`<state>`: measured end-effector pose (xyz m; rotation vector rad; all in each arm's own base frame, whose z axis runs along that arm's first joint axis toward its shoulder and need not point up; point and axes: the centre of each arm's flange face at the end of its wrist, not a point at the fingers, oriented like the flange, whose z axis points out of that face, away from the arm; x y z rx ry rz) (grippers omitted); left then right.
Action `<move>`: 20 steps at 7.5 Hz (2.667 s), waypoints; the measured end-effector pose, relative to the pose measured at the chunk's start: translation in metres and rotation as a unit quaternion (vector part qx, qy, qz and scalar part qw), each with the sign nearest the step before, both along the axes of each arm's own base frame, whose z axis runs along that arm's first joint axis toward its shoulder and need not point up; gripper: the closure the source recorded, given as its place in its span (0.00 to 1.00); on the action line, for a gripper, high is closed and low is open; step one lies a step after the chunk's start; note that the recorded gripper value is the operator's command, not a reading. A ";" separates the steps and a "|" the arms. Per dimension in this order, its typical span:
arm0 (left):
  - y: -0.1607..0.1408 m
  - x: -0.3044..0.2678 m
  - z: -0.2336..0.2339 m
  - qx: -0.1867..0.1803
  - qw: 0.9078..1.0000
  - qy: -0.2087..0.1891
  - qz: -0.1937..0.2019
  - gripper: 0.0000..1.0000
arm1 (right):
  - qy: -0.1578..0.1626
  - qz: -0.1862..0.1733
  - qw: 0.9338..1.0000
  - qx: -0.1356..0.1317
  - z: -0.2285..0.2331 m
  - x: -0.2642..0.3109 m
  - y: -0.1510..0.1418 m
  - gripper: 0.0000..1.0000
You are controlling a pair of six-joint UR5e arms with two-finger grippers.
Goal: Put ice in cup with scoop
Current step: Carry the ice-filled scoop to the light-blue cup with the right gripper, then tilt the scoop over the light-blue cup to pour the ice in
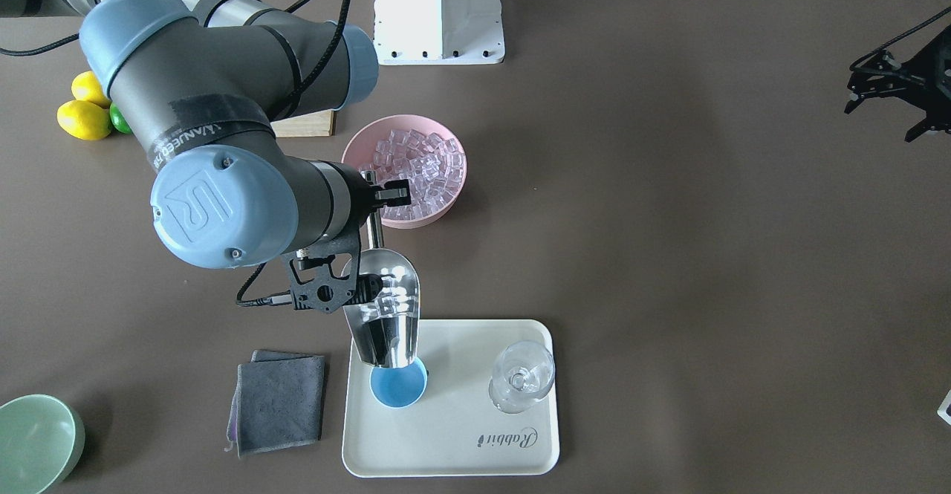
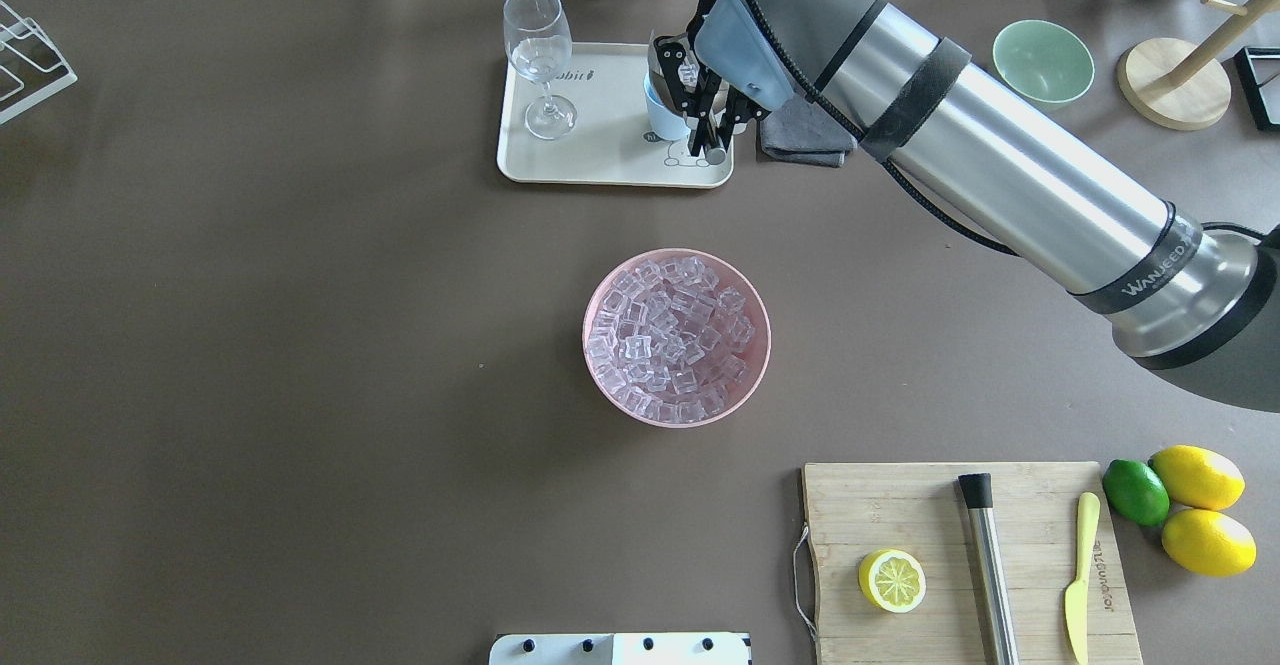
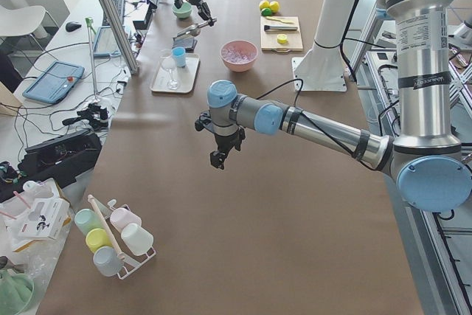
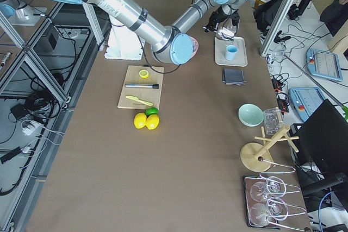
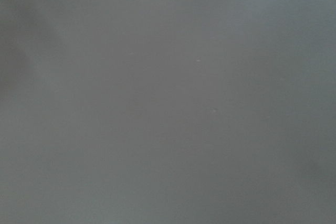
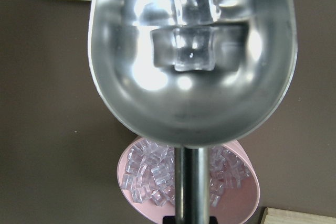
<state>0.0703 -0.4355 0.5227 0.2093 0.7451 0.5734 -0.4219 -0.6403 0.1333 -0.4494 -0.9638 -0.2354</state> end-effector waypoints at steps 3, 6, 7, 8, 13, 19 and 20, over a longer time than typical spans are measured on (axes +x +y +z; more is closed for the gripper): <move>-0.010 -0.064 0.051 -0.057 0.996 0.008 -0.071 0.01 | -0.037 0.001 0.999 -0.036 -0.002 0.005 -0.005 1.00; -0.006 -0.109 0.102 -0.109 0.987 0.012 -0.121 0.01 | -0.049 0.001 0.998 -0.048 0.001 0.007 -0.005 1.00; -0.004 -0.114 0.109 -0.115 0.985 0.011 -0.127 0.01 | -0.050 0.002 0.998 -0.048 0.003 0.008 -0.004 1.00; -0.003 -0.116 0.114 -0.120 0.984 0.010 -0.129 0.01 | -0.051 0.002 0.998 -0.047 0.004 0.009 -0.003 1.00; -0.006 -0.120 0.128 -0.134 0.982 0.010 -0.135 0.01 | -0.056 0.001 0.997 -0.050 0.008 0.011 0.000 1.00; -0.006 -0.125 0.134 -0.140 0.980 0.010 -0.141 0.01 | -0.062 0.002 0.996 -0.059 0.012 0.013 -0.001 1.00; -0.006 -0.125 0.134 -0.140 0.980 0.010 -0.141 0.01 | -0.070 0.002 0.995 -0.070 0.016 0.014 -0.001 1.00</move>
